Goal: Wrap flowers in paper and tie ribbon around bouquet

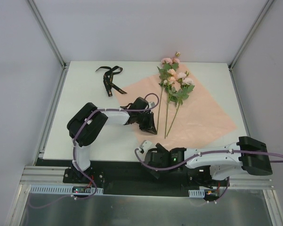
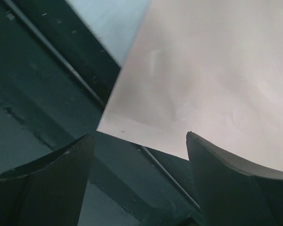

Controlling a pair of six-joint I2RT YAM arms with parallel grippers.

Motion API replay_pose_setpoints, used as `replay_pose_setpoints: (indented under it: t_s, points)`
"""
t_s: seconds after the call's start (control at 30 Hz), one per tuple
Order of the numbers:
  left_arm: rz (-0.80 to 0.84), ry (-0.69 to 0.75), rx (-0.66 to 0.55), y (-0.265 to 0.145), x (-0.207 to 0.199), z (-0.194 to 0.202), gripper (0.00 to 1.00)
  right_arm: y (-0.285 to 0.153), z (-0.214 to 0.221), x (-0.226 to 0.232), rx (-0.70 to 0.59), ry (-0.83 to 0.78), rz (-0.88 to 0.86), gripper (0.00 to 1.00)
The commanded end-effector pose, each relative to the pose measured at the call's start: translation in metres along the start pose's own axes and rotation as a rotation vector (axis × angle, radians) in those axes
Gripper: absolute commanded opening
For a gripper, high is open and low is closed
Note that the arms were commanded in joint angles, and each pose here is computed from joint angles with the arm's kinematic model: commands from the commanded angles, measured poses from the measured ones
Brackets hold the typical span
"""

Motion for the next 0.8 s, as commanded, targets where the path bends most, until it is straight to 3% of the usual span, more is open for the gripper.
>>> replay_pose_setpoints:
  t_s: [0.0, 0.27, 0.53, 0.77]
  points:
    - [0.033, 0.026, -0.026, -0.01, -0.008, 0.0, 0.1, -0.007, -0.025, 0.021, -0.104, -0.142, -0.024, 0.82]
    - [0.009, 0.036, -0.151, -0.064, 0.011, 0.019, 0.28, 0.006, -0.037, 0.045, 0.011, -0.143, 0.168, 0.83]
    - [-0.059, -0.028, -0.194, -0.082, 0.053, 0.047, 0.27, 0.016, -0.037, 0.041, 0.074, -0.132, 0.393, 0.81]
    - [-0.042, -0.034, -0.262, -0.099, 0.059, 0.061, 0.28, 0.025, -0.029, 0.041, 0.121, -0.155, 0.407, 0.74]
Point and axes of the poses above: each gripper's point midway between its finger pads, its own y axis out along the fingers, its own x axis along the line the jaws close on, z = x × y, the point moved 9 cm from there along -y, back along the fingers, and after that the axes turned 6 degrees about -y, right-handed, at the moved point
